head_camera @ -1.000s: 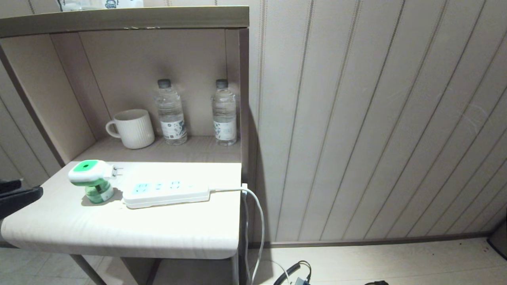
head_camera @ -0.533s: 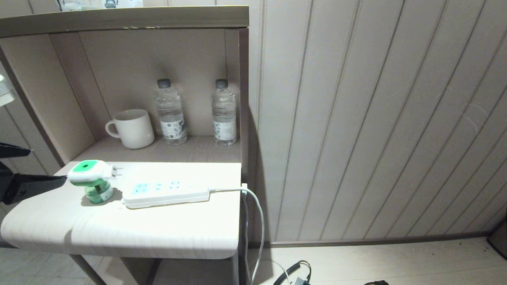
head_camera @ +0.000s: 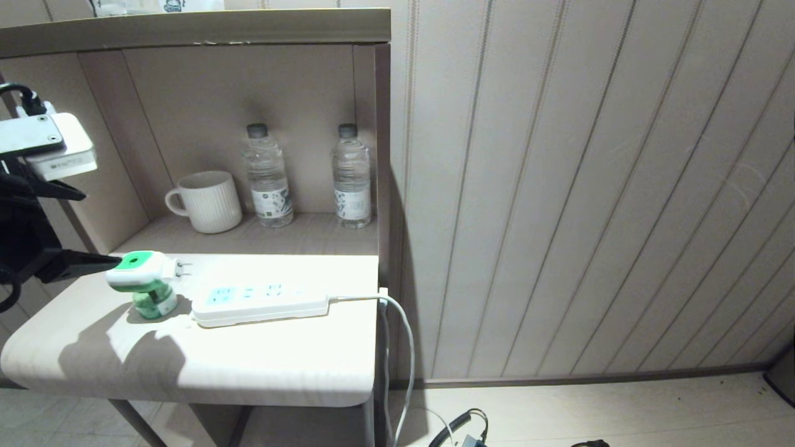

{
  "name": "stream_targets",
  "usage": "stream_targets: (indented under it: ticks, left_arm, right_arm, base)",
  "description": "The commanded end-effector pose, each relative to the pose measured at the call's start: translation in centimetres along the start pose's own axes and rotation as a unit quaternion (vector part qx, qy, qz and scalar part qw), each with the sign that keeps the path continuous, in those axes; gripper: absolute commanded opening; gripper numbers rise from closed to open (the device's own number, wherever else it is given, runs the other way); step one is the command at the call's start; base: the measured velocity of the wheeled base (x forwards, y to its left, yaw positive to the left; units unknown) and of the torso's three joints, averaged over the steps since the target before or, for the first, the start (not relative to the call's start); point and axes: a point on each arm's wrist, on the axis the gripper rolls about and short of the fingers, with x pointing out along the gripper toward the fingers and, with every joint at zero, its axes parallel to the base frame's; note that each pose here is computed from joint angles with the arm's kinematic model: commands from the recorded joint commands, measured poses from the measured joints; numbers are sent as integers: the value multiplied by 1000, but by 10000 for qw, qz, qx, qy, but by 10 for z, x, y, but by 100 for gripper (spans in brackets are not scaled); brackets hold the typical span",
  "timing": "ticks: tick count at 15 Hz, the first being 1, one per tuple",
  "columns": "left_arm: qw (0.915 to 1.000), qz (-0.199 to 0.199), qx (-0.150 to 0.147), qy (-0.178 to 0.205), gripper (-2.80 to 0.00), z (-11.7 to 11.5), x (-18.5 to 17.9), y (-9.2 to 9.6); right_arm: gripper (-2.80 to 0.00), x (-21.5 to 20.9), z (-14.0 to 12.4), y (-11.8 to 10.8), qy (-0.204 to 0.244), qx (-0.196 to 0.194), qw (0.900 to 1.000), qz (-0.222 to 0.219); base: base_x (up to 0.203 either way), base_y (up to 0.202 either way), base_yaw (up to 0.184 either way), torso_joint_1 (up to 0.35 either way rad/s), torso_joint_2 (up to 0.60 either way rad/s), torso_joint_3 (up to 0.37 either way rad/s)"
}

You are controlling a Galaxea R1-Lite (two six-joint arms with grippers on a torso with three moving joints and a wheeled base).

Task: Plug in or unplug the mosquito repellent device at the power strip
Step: Pick up the mosquito repellent liquid

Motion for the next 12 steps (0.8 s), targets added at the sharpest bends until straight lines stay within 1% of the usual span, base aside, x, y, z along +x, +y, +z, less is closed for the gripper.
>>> stream_targets:
  ticks: [1,2,4,5,8,12]
  left_arm:
    - [9976,-184,637,198,0,-7,14,3]
    - [9966,-214,774,203,0,-7,15,3]
    - [9923,-325,1167,249,0,-8,20,1]
    - [9909,-443,1232,316,0,-10,24,0]
    - [9904,-443,1277,279,0,-5,30,5]
    - [9883,-627,1367,263,0,-2,36,-2]
  right_arm:
    - [-280,0,0,0,-3,1,10000,1]
    - [-280,0,0,0,-3,1,10000,1]
    - [-280,0,0,0,-3,1,10000,1]
    - [-280,0,0,0,-3,1,10000,1]
    - [-280,0,0,0,0,0,10000,1]
    - [-280,0,0,0,-3,1,10000,1]
  base:
    - [0,0,0,0,0,0]
    - [0,0,0,0,0,0]
    - [0,0,0,0,0,0]
    - [0,0,0,0,0,0]
    - [0,0,0,0,0,0]
    - [0,0,0,0,0,0]
